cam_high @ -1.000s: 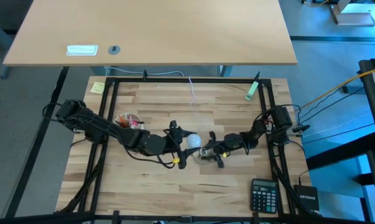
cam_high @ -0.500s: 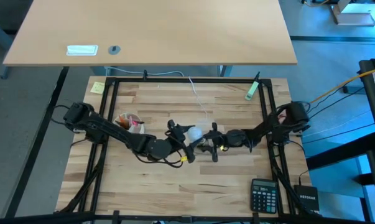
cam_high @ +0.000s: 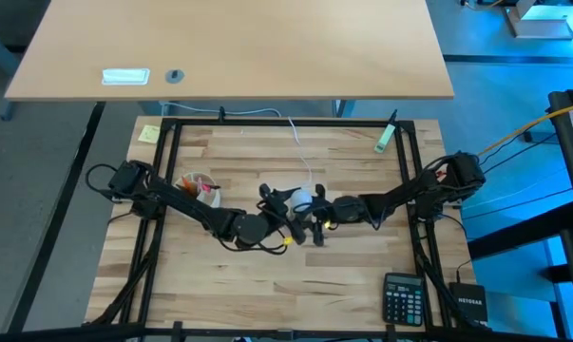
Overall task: Screw lightbulb
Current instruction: Insert the lightbulb into the lamp
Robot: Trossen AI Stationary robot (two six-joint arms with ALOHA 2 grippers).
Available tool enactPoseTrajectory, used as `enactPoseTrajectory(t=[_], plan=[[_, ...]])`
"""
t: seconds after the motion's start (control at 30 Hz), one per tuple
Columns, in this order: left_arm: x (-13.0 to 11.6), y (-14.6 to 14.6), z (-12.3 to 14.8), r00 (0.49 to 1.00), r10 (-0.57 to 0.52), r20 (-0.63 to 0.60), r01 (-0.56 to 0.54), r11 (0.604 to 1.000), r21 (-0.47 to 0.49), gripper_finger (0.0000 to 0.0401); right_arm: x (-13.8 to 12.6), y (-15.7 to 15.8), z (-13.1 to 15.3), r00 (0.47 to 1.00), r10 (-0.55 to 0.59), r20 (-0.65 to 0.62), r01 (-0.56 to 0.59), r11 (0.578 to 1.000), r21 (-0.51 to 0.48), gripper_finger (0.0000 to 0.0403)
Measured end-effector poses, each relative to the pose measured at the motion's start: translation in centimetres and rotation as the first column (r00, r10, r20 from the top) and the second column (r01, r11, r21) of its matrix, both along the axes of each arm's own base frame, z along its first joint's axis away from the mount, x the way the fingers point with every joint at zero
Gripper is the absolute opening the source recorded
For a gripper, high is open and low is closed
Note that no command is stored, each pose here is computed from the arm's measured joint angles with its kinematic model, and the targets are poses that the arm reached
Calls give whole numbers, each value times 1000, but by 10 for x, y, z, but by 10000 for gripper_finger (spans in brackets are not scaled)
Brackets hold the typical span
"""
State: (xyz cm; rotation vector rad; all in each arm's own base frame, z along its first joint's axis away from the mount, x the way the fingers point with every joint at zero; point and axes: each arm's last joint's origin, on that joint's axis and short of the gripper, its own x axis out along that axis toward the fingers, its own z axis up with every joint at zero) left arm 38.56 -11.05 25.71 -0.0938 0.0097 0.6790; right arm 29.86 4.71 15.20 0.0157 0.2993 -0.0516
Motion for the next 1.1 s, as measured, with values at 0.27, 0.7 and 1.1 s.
enactPoseTrajectory(t=[0.27, 0.7, 1.1], plan=[[-3, -1, -12, 998, 43, -55, -45, 998, -44, 257, 1, 0, 1, 1000, -16, 2, 15, 999, 46, 183], [0, 1, -20, 997, 44, -60, -48, 997, -56, 258, 0, 0, 2, 1000, -7, 6, 7, 998, 60, 183], [4, -2, -24, 999, 11, -43, -14, 998, -66, 258, -3, 1, 9, 999, 39, 10, -39, 996, 76, 183]])
